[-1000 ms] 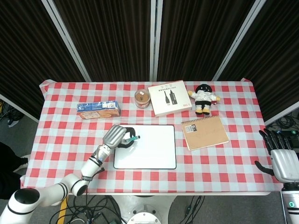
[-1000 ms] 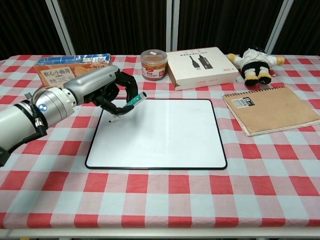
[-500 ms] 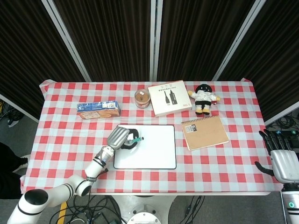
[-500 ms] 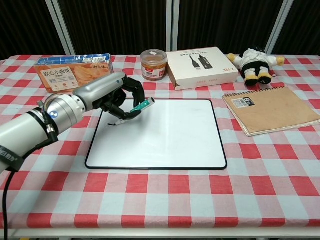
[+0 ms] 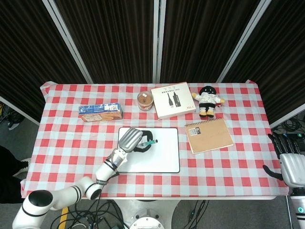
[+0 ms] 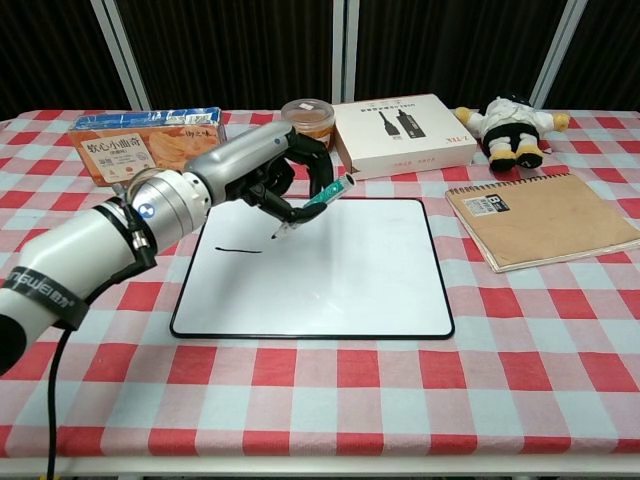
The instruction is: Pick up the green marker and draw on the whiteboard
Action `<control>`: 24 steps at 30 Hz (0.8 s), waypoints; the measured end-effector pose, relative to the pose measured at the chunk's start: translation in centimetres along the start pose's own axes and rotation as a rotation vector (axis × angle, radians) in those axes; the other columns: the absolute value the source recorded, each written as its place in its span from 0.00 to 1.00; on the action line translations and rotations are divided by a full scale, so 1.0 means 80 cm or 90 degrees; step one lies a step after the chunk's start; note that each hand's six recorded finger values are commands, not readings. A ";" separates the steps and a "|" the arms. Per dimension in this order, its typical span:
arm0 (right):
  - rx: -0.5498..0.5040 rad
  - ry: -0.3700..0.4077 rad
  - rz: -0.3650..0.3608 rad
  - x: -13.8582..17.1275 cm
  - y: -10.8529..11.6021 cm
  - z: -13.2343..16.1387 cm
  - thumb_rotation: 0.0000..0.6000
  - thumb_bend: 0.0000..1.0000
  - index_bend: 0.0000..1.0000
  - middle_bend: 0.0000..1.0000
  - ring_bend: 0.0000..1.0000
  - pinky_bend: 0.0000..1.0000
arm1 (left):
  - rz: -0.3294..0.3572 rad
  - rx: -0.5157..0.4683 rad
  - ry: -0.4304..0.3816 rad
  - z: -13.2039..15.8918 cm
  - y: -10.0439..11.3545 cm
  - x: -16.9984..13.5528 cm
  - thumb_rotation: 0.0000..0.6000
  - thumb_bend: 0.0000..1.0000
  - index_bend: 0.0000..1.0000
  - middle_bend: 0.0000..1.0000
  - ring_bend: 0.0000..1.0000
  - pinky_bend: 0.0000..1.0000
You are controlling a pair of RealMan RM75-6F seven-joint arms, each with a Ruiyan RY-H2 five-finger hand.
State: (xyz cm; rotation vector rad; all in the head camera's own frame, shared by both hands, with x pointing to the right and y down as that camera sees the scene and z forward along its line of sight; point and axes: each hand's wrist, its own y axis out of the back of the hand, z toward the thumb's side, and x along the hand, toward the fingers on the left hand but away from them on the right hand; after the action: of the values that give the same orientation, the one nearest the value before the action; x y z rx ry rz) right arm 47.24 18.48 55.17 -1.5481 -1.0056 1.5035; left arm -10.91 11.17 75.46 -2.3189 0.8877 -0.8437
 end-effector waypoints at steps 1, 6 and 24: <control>-0.002 0.002 0.001 -0.001 -0.001 0.001 1.00 0.10 0.00 0.03 0.00 0.00 | -0.001 0.006 0.007 -0.005 0.002 -0.004 1.00 0.46 0.56 0.58 0.79 0.91; -0.005 0.007 0.003 -0.002 -0.003 0.003 1.00 0.10 0.00 0.03 0.00 0.00 | -0.014 0.013 0.044 -0.025 0.000 -0.015 1.00 0.46 0.56 0.58 0.79 0.91; -0.007 0.007 0.004 0.000 -0.004 0.000 1.00 0.10 0.00 0.03 0.00 0.00 | -0.033 0.007 0.065 -0.033 -0.011 -0.025 1.00 0.46 0.56 0.58 0.79 0.91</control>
State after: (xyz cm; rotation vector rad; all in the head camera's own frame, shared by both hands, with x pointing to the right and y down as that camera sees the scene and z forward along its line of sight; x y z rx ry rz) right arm 47.21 18.59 55.46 -1.5672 -1.0061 1.4944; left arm -13.58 12.62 77.08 -2.3158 0.8662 -0.9949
